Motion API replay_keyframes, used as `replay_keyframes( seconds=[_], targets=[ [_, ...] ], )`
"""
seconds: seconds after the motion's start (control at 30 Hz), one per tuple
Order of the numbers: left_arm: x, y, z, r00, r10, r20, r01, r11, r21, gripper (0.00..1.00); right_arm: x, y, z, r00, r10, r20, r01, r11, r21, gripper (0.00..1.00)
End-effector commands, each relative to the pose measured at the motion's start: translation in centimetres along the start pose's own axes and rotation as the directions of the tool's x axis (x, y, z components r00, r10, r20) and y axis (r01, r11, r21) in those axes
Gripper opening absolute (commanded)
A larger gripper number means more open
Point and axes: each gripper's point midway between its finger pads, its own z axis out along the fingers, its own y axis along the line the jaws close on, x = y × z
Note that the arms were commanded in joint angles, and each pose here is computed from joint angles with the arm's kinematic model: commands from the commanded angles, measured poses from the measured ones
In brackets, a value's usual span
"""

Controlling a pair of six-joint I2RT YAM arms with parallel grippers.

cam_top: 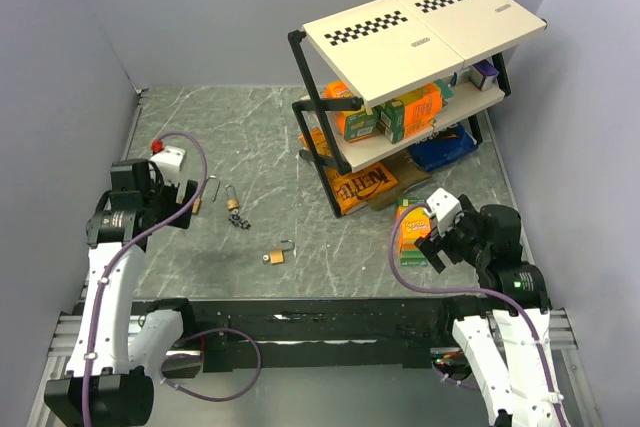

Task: Lock with the key
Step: Pick up the lock from the center of the board.

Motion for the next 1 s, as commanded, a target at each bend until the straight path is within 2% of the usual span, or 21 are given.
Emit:
replay_keyframes(
  seconds=[0.0, 0.17, 0.3, 0.4, 0.53, 0.57, 0.73, 0.83, 0.97],
  targets=[
    [-2.3, -1.4, -1.4, 0.975, 0.199, 0.096, -0.21, 0.969, 0.131, 0.96, -3.0, -1.2, -1.4, 0.993, 0.012, 0.119, -0.021, 0.997, 0.07, 0.99],
    [-1.4, -4.0, -1.7, 0.94, 0.319, 0.119, -0.34, 0.894, 0.291, 0.96, -5.6, -1.2, -3.2, 0.97, 0.08, 0.23, -0.102, 0.991, 0.086, 0.99],
    [-1.0, -7.7, -1.8, 0.895, 0.413, 0.168, -0.442, 0.782, 0.439, 0.96, -6.9, -1.1, -4.2, 0.953, 0.131, 0.273, -0.156, 0.985, 0.071, 0.99],
    [-1.0, -10.7, -1.7, 0.857, 0.464, 0.222, -0.509, 0.7, 0.501, 0.96, -7.6, -1.2, -4.6, 0.94, 0.185, 0.286, -0.209, 0.976, 0.057, 0.99],
    [0.5, -14.1, -0.5, 0.821, 0.533, 0.206, -0.543, 0.616, 0.57, 0.96, -8.8, -0.7, -5.2, 0.908, 0.285, 0.306, -0.301, 0.954, 0.005, 0.99],
    [1.3, -15.4, -0.1, 0.8, 0.564, 0.203, -0.557, 0.575, 0.599, 0.96, -9.0, -0.6, -5.3, 0.902, 0.298, 0.312, -0.313, 0.95, -0.001, 0.99],
    [2.5, -19.4, 1.8, 0.759, 0.613, 0.219, -0.593, 0.513, 0.621, 0.96, -9.6, -1.8, -6.3, 0.836, 0.424, 0.348, -0.466, 0.884, 0.04, 0.99],
    [3.8, -22.5, 2.4, 0.719, 0.653, 0.238, -0.625, 0.459, 0.631, 0.99, -9.9, -1.6, -7.0, 0.813, 0.453, 0.366, -0.498, 0.866, 0.034, 0.99],
    [4.8, -24.3, 3.8, 0.712, 0.674, 0.195, -0.617, 0.47, 0.631, 0.91, -9.5, -1.4, -7.2, 0.796, 0.486, 0.361, -0.532, 0.846, 0.034, 0.99]
  ],
)
